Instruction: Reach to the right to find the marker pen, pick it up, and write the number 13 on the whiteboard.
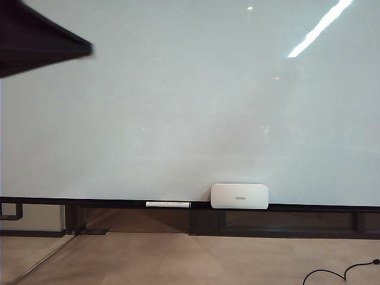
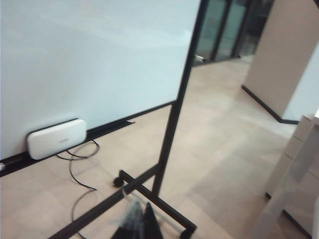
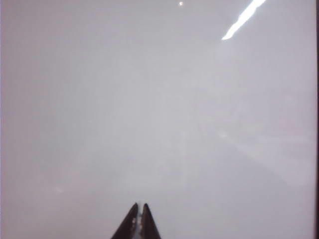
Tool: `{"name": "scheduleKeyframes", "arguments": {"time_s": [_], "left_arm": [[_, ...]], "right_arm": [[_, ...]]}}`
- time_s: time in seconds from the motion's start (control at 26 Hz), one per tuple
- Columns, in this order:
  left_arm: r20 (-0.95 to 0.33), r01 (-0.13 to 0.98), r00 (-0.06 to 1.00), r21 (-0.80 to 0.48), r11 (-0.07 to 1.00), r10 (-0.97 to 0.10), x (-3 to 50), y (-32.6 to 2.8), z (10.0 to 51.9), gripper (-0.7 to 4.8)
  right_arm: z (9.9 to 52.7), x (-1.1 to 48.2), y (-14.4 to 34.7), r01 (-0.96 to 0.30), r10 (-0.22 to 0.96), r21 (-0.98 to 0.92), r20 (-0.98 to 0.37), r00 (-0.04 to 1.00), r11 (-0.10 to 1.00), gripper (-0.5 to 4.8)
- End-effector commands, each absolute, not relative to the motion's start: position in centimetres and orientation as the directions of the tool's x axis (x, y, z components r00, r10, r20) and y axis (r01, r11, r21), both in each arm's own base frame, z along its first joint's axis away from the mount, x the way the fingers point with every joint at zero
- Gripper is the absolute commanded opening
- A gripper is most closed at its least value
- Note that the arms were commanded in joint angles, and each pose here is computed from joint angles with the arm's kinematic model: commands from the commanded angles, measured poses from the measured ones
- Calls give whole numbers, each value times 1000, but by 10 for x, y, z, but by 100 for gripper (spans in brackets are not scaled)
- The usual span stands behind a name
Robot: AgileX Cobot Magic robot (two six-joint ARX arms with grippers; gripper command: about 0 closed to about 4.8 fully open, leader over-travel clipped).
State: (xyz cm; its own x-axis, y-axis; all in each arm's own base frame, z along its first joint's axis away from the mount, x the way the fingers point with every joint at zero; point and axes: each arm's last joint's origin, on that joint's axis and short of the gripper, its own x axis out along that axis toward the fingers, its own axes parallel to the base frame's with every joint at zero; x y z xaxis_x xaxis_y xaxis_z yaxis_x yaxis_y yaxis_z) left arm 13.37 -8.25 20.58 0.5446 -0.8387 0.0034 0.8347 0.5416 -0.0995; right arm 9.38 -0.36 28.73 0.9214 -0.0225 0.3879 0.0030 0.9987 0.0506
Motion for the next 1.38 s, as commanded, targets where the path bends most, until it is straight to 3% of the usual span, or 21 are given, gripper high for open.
{"name": "scheduleKeyframes", "arguments": {"time_s": [0.04,0.31,0.5,0.65,1.04,1.19,1.38], "left_arm": [[21,863,499,-106,494,-866,155,-95,226,-6],[97,841,541,-86,534,-836,165,-98,258,-6],[14,798,591,-157,582,-807,169,-99,262,-6],[24,763,641,-123,634,-767,172,-98,267,-6],[26,756,655,-3,655,-755,173,-96,267,-6],[20,770,638,-1,638,-770,174,-97,265,-6],[-1,770,638,-6,638,-770,181,-100,259,-6]], "right_arm": [[302,118,-6,66,-61,-8,301,952,998,-5],[315,164,-43,194,-183,-38,194,964,980,-5],[300,180,-70,370,-368,16,136,920,929,-5],[288,204,-74,361,-349,-95,121,929,928,-5],[258,247,-103,190,-190,-97,10,982,977,-5],[246,254,-137,197,-198,-27,-32,980,980,-5],[229,247,-176,313,-313,63,-7,950,948,-5]]}}
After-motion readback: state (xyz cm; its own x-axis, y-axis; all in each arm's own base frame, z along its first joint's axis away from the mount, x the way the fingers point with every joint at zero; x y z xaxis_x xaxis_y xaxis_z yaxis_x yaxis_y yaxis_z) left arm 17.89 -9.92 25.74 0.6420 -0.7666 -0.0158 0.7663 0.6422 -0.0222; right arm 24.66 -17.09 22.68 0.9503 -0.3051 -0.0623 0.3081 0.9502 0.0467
